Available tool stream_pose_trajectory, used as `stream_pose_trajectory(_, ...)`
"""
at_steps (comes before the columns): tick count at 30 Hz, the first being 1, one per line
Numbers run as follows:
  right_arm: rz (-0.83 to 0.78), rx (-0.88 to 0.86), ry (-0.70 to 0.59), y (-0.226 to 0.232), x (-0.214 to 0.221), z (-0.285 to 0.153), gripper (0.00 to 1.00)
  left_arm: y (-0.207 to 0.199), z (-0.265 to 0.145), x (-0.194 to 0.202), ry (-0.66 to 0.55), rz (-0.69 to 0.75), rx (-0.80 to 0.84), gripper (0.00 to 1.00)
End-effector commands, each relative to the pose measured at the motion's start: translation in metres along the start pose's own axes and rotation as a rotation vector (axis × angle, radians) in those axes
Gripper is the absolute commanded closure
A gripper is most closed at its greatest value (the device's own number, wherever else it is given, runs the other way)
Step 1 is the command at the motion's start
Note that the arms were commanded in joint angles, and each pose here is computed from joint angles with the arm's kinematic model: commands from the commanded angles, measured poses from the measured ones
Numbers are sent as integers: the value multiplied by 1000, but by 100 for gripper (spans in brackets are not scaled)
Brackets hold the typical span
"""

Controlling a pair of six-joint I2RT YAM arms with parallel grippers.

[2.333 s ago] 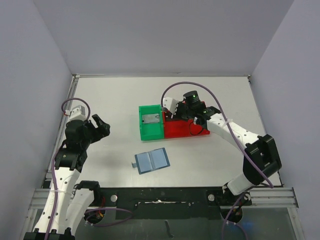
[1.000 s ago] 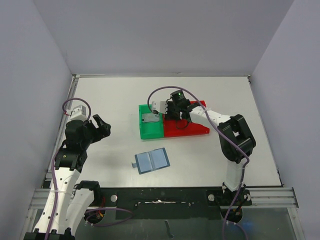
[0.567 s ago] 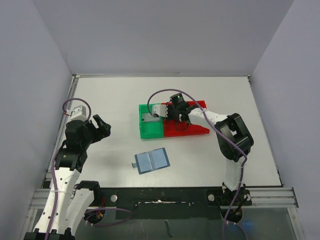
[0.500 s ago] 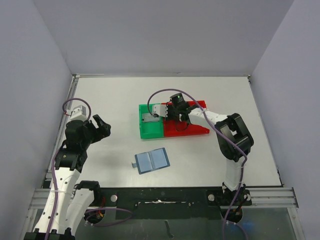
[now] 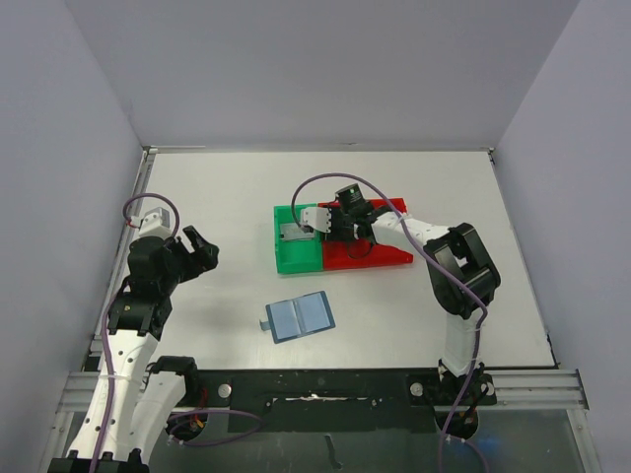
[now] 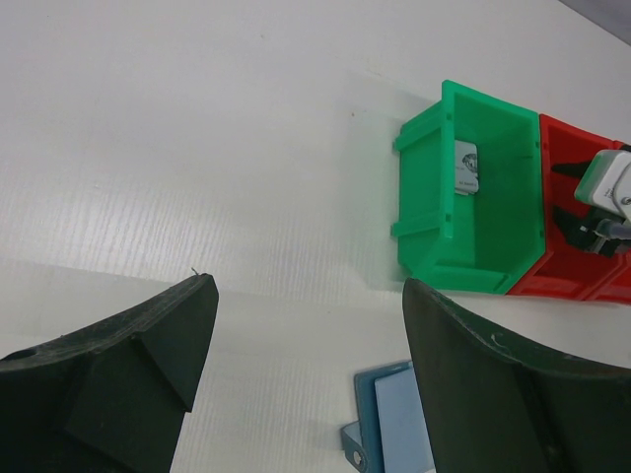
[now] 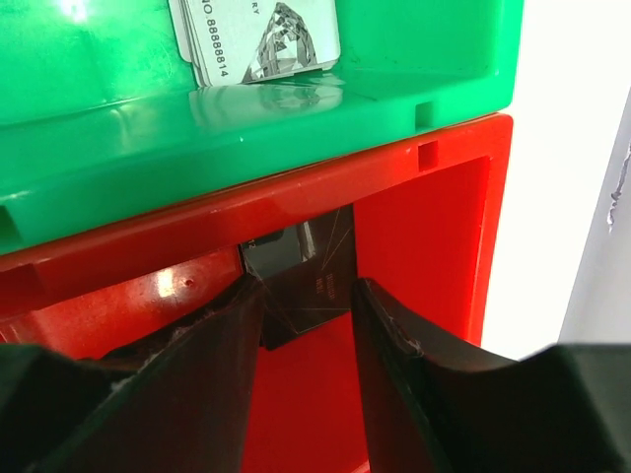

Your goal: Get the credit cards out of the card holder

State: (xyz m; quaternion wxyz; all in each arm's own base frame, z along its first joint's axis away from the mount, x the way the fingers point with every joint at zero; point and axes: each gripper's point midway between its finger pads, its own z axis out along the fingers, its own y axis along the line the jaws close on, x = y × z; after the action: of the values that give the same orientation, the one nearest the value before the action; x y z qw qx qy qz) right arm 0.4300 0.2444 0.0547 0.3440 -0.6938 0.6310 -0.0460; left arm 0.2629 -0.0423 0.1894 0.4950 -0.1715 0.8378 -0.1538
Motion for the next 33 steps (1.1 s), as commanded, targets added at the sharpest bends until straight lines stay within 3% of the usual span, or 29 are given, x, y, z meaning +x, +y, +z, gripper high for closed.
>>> stream_pose_trajectory(1, 22, 62, -59, -28, -20, -12, 58, -9, -1, -18, -68, 16, 44, 25)
stream_pose_trajectory(5, 55, 97, -91, -39, -27, -21, 58, -9, -1, -17, -63, 16, 46, 25)
stream_pose_trajectory(10, 230, 244, -192, -77, -53, -70, 54, -12, -1, -16, -56, 20, 62, 24)
stream_pose_trajectory(13, 497, 281, -325, -78, -72, -107, 46, -19, -1, -14, -41, 21, 101, 25)
stream_pose_trajectory(15, 729, 263, -381, -67, -76, -124, 35, -27, 0, -11, -21, 25, 146, 25)
stream_pose_trajectory(21, 1378, 16, -428, -9, -65, -150, 28, -54, 2, 13, 128, -2, 300, 25)
stream_pose_trajectory(27, 1580, -20, -447, 39, -57, -161, 27, -94, -9, 48, 319, -181, 504, 27)
stream_pose_trajectory(33, 1660, -27, -399, 86, -63, -152, 28, -114, -14, 95, 451, -197, 395, 31)
